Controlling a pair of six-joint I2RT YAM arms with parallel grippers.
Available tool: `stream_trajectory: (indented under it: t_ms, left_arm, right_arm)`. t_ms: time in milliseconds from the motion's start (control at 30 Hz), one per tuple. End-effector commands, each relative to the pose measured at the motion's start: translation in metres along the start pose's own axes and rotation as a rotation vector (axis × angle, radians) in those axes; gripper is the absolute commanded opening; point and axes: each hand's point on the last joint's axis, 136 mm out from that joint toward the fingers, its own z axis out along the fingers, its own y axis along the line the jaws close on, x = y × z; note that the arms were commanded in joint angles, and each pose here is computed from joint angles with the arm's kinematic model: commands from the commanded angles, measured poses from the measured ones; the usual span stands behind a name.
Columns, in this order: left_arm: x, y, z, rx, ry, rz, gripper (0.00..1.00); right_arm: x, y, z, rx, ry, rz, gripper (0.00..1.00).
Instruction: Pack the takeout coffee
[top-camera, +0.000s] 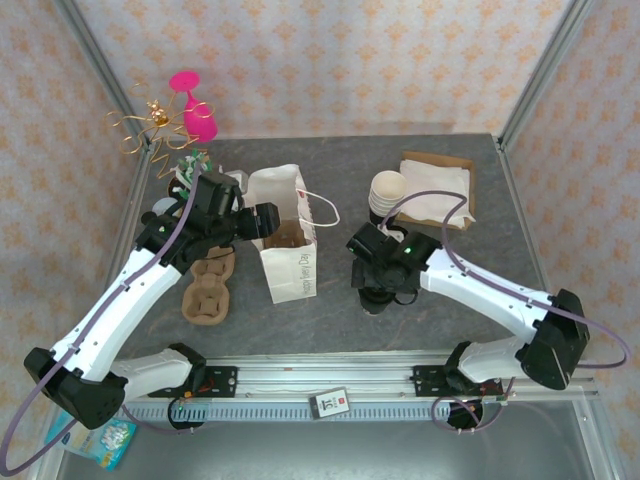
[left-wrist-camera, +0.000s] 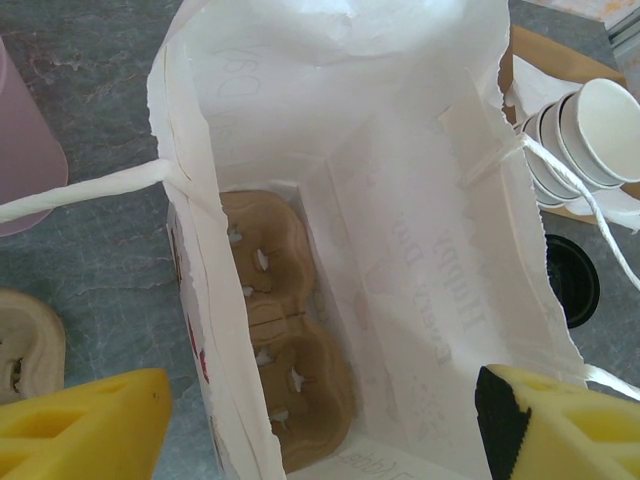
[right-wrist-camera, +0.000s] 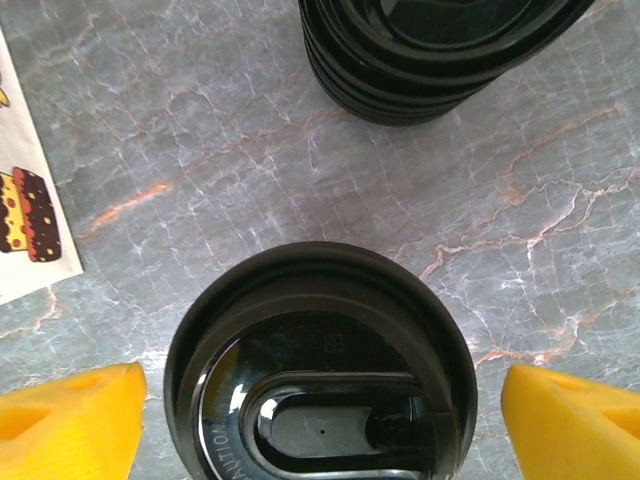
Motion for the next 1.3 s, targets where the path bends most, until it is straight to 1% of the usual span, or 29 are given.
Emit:
stream_trajectory:
  t_ms: [0,67,267,533,633,833,933,1067,1233,1267]
  left_arm:
    - [-0.003,0.006,0.0,-0.027,-0.021,0.002,0.82]
    - [-0.002,0.006,0.0,-0.027,-0.021,-0.001,0.82]
    - [0.0,0.009,-0.001,-0.036,-0.022,-0.004,0.82]
    - [0.002,0.011,-0.001,-0.04,-0.02,-0.007,0.82]
    - [0.001,0.011,-0.001,-0.038,-0.022,-0.007,0.82]
    - [0.002,0.011,0.0,-0.04,-0.019,-0.005,0.82]
    - [0.003,0.011,0.001,-0.038,-0.017,-0.006,0.82]
    - [0.003,0.013,0.002,-0.049,-0.018,-0.009,0.82]
    - [0.003,0.019,0.008,-0.083,-0.018,-0.016,0.73]
    - [0.002,0.02,0.009,-0.091,-0.02,-0.015,0.7]
  right_arm:
    - [0.004,0.001,0.006,0.007,0.011,-0.023,0.86]
    - [0.005,0.0,0.009,0.016,0.016,-0.03,0.84]
    - [0.004,0.004,0.01,0.015,0.025,-0.05,0.76]
    - [0.009,0.002,0.016,0.038,0.051,-0.064,0.75]
    - [0.011,0.002,0.018,0.046,0.059,-0.069,0.77]
    - [0.015,0.0,0.023,0.059,0.073,-0.074,0.78]
    - [0.016,-0.003,0.024,0.072,0.074,-0.08,0.77]
    - [0.014,-0.004,0.021,0.076,0.066,-0.08,0.72]
    - [0.007,-0.001,0.012,0.058,0.04,-0.08,0.68]
    - [0.005,0.0,0.01,0.053,0.033,-0.081,0.68]
